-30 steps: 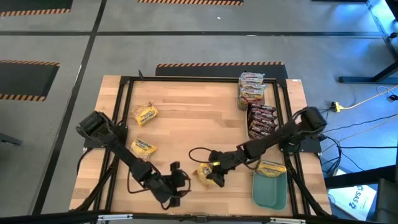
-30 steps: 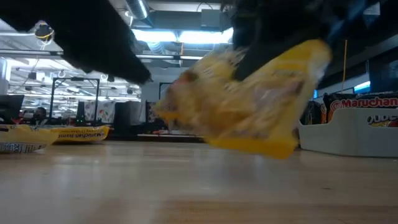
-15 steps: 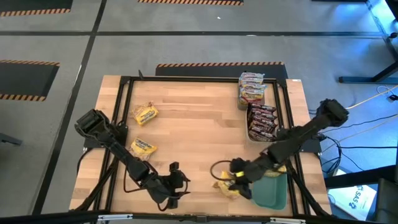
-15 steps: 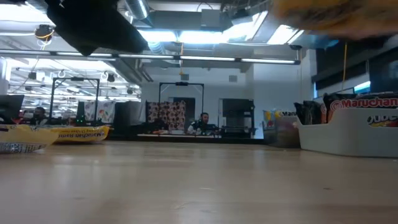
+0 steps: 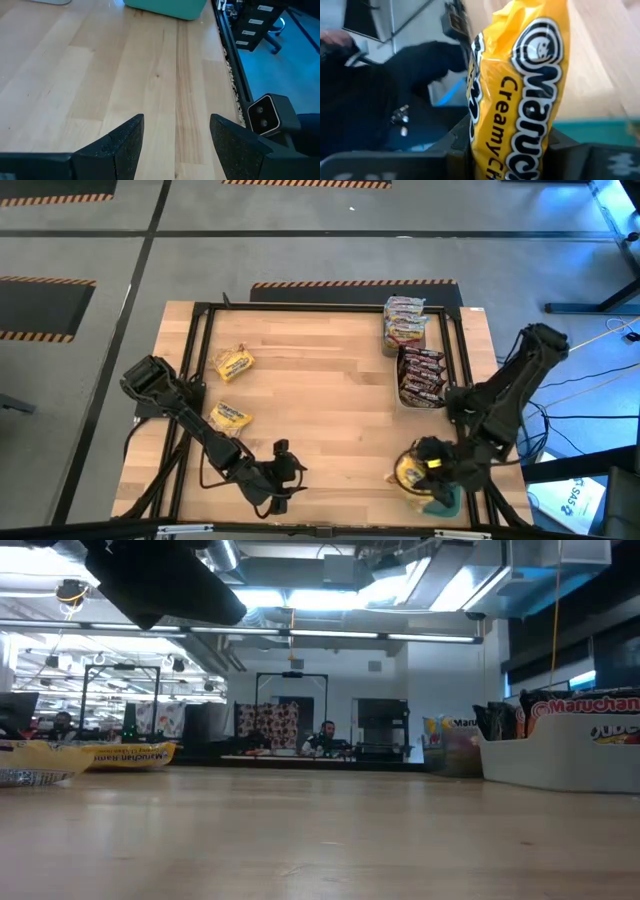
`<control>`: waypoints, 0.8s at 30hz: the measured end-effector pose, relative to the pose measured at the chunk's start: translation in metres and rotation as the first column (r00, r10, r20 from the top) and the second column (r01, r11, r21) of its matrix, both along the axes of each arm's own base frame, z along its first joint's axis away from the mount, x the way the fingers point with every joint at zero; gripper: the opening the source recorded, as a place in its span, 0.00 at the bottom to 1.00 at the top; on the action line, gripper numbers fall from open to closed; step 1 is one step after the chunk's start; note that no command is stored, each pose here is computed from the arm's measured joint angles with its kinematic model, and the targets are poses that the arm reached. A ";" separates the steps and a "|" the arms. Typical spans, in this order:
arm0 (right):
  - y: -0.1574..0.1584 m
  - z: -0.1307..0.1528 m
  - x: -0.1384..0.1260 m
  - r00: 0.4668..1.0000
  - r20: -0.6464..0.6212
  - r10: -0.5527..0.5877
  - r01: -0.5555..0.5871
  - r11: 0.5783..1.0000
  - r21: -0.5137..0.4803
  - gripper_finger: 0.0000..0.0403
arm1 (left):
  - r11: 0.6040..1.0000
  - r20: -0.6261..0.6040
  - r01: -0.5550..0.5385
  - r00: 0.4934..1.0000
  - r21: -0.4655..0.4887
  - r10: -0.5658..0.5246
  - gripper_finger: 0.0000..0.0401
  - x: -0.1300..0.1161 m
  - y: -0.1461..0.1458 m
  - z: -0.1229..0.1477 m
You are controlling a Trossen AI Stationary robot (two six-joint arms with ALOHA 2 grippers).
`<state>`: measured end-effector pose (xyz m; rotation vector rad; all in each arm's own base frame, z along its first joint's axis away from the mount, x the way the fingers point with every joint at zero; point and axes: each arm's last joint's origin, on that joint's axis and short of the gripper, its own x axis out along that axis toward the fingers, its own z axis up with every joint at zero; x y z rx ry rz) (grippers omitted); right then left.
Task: Sort Maruchan noodles
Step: Put the yellow noodle pack into the green bin
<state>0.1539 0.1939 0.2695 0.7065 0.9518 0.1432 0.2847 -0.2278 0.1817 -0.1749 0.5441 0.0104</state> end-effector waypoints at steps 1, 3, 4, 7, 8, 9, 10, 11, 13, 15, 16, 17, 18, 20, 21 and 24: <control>0.000 0.000 -0.004 1.000 -0.017 0.001 0.000 1.000 0.004 0.24 | 1.000 0.000 0.005 1.000 0.007 -0.005 0.55 0.000 0.000 0.000; -0.003 0.000 -0.014 0.997 -0.071 -0.003 0.002 1.000 -0.013 0.24 | 1.000 0.001 0.004 1.000 0.014 -0.004 0.55 0.001 0.001 0.000; -0.004 -0.001 -0.017 0.995 -0.098 -0.007 0.006 1.000 -0.013 0.24 | 1.000 0.001 0.003 1.000 0.014 -0.003 0.55 0.001 0.002 0.000; -0.007 -0.004 -0.025 0.981 -0.191 -0.011 0.006 1.000 -0.027 0.24 | 1.000 0.000 -0.005 1.000 0.015 0.005 0.55 0.003 0.004 0.000; -0.009 -0.006 -0.028 0.973 -0.231 -0.018 0.011 0.999 -0.032 0.24 | 1.000 0.000 -0.007 1.000 0.015 0.007 0.55 0.004 0.004 0.000; -0.010 -0.007 -0.029 0.962 -0.271 -0.025 0.016 0.999 -0.035 0.24 | 1.000 0.001 -0.007 1.000 0.014 0.007 0.55 0.004 0.005 0.000; -0.012 -0.009 -0.031 0.950 -0.310 -0.030 0.017 0.999 -0.045 0.24 | 1.000 0.001 -0.010 1.000 0.014 0.010 0.55 0.004 0.005 0.000; -0.013 -0.009 -0.033 0.941 -0.338 -0.031 0.010 0.998 -0.063 0.24 | 1.000 0.001 -0.012 1.000 0.014 0.012 0.55 0.005 0.006 0.000; -0.012 -0.008 -0.034 0.932 -0.363 -0.021 -0.008 0.997 -0.076 0.24 | 1.000 0.001 -0.015 1.000 0.014 0.015 0.55 0.005 0.007 0.000; -0.014 -0.005 -0.036 0.928 -0.372 -0.009 -0.027 0.995 -0.091 0.24 | 1.000 0.000 -0.019 1.000 0.014 0.019 0.55 0.006 0.008 0.000; -0.014 -0.005 -0.036 0.930 -0.369 -0.002 -0.038 0.994 -0.103 0.24 | 1.000 0.000 -0.019 1.000 0.014 0.019 0.55 0.006 0.008 0.000; -0.015 -0.006 -0.036 0.931 -0.365 0.005 -0.053 0.991 -0.121 0.24 | 1.000 0.000 -0.019 1.000 0.014 0.019 0.55 0.006 0.008 0.000; -0.015 -0.007 -0.036 0.932 -0.362 0.014 -0.069 0.988 -0.140 0.24 | 1.000 0.000 -0.021 1.000 0.015 0.021 0.55 0.007 0.009 0.000; -0.013 -0.012 -0.034 0.932 -0.360 0.041 -0.111 0.978 -0.176 0.24 | 1.000 0.000 -0.021 1.000 0.015 0.021 0.55 0.007 0.009 0.000; -0.010 -0.015 -0.032 0.930 -0.364 0.057 -0.137 0.971 -0.198 0.24 | 1.000 0.000 -0.022 1.000 0.015 0.022 0.55 0.007 0.009 0.000; -0.004 -0.027 -0.028 0.918 -0.384 0.099 -0.208 0.944 -0.255 0.24 | 1.000 0.000 -0.023 1.000 0.015 0.023 0.55 0.007 0.009 0.000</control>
